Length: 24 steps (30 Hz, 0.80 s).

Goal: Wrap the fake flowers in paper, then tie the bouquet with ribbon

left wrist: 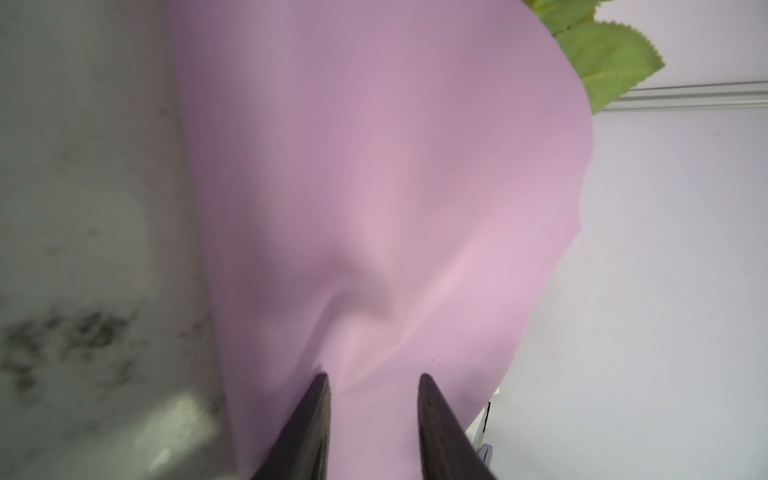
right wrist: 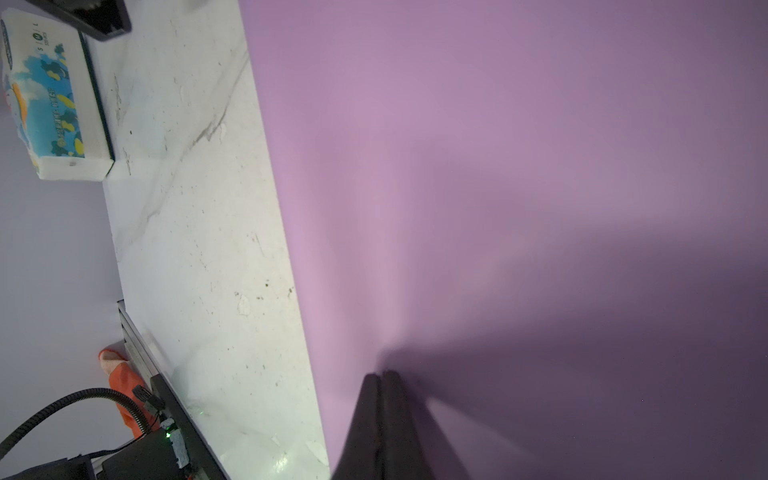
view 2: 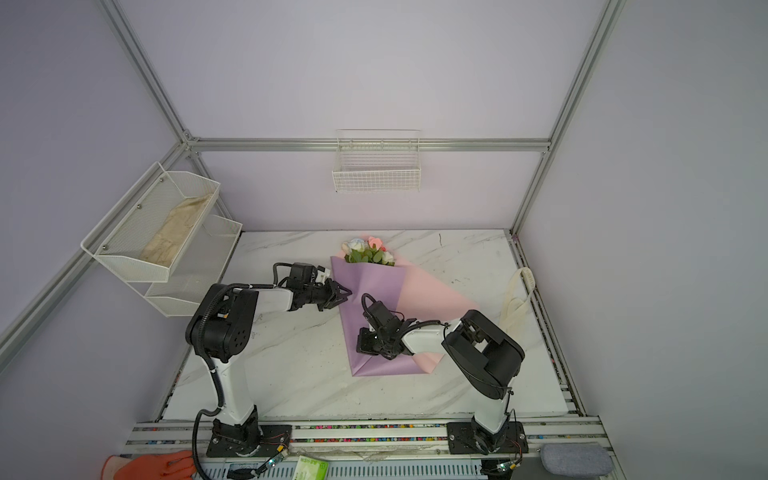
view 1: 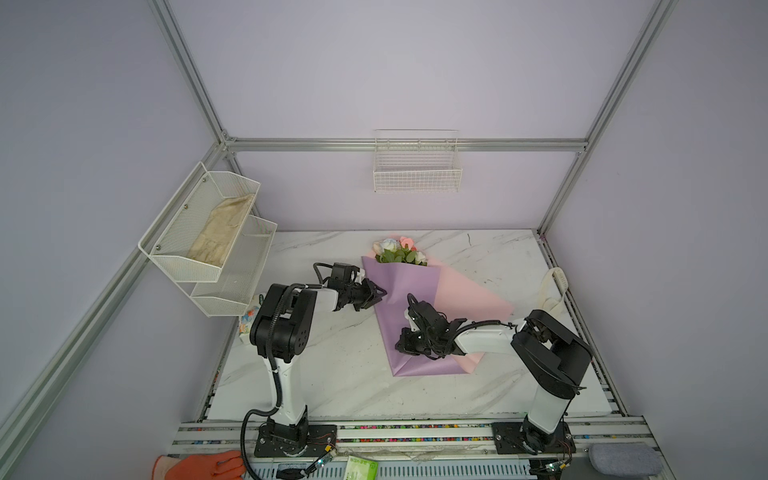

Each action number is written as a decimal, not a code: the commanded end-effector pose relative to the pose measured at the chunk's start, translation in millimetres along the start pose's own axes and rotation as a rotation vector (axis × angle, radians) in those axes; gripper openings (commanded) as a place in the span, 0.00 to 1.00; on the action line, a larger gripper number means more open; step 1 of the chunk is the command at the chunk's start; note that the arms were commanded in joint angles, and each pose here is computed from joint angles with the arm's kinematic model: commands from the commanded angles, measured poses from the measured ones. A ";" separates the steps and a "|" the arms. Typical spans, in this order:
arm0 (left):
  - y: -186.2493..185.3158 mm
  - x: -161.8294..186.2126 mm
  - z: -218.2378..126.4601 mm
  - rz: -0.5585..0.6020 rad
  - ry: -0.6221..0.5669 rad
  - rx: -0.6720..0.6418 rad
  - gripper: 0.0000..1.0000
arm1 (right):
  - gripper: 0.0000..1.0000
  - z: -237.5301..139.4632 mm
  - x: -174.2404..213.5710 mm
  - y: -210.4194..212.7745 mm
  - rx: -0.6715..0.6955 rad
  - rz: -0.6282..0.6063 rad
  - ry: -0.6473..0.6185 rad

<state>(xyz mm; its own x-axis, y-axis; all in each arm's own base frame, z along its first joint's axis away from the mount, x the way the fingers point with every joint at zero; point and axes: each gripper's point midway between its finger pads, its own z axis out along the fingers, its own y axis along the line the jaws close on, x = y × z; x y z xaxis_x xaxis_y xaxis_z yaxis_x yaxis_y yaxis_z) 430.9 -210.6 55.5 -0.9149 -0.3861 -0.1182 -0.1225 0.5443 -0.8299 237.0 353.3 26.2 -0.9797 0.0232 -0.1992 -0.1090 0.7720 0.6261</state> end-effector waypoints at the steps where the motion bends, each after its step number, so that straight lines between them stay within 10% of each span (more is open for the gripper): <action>1: -64.8 -11.9 -31.3 0.160 -0.047 0.117 0.34 | 0.01 3.0 24.3 -34.3 0.111 0.039 0.068; 10: -9.9 15.1 -12.7 0.068 0.032 0.029 0.00 | 0.01 3.0 20.0 -29.1 0.113 0.032 0.068; 24: 46.3 -53.4 6.1 0.034 -0.023 -0.154 0.00 | 0.00 -0.6 28.1 -39.6 0.142 0.037 0.082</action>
<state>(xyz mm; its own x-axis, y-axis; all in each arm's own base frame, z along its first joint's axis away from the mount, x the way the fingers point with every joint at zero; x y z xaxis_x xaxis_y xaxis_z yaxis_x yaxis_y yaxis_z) 446.5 -193.4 25.2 -0.9314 -0.3470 -0.1100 -0.1361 0.6122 -0.7789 236.8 352.7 26.1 -0.9801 0.0227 -0.1970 -0.1073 0.7749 0.6230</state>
